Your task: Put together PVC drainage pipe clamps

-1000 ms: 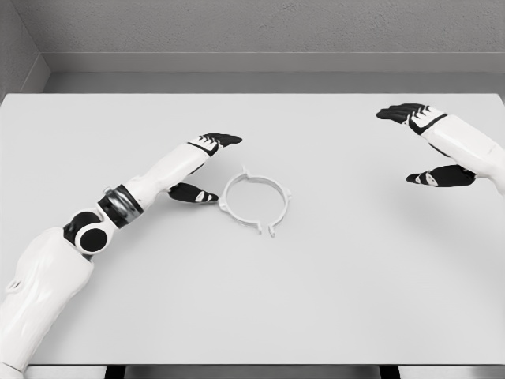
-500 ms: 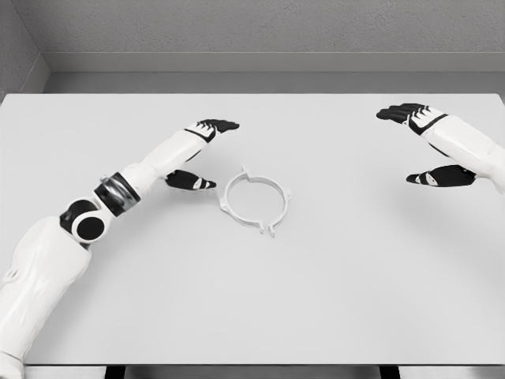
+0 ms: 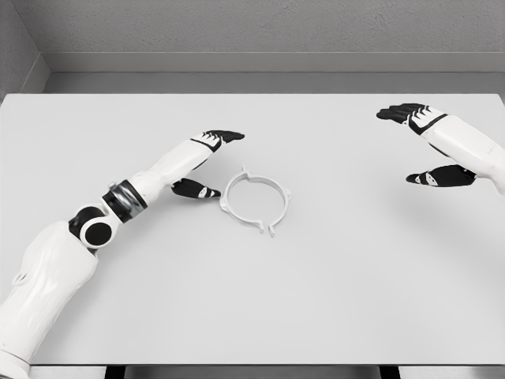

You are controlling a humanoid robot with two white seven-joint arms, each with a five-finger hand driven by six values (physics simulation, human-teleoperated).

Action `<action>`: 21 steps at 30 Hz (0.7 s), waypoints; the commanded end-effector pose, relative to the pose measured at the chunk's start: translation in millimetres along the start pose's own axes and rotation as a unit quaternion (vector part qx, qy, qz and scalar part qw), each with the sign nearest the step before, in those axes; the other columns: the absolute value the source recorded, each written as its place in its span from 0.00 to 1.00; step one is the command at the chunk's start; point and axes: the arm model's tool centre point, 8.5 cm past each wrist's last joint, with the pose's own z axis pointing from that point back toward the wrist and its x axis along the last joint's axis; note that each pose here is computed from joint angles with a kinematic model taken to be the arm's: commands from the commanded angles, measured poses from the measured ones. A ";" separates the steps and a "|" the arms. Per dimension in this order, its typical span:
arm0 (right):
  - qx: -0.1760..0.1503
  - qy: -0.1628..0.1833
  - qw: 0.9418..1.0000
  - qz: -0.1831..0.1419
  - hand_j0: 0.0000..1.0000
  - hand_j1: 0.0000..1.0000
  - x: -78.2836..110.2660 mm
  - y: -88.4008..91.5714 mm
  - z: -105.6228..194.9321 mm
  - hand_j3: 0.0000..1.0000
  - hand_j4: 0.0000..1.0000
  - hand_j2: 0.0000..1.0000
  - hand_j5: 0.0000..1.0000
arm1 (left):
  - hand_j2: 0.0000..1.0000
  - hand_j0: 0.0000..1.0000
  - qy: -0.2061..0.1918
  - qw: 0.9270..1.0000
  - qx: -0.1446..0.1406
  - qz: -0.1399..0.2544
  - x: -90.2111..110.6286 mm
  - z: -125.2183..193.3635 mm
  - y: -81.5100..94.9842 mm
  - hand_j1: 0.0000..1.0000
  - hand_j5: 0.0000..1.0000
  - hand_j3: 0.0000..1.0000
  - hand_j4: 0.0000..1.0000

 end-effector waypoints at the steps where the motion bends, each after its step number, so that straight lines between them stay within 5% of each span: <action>1: -0.002 0.000 1.000 -0.003 1.00 1.00 0.0 -0.7 0.2 1.00 1.00 1.00 1.00 | 1.00 1.00 0.000 1.000 0.002 0.003 -0.2 0.5 -0.1 1.00 1.00 1.00 1.00; 21: -0.002 0.000 1.000 -0.003 1.00 1.00 0.0 -0.7 0.2 1.00 1.00 1.00 1.00 | 1.00 1.00 -0.005 1.000 -0.008 0.003 5.3 -0.4 -11.2 1.00 1.00 1.00 1.00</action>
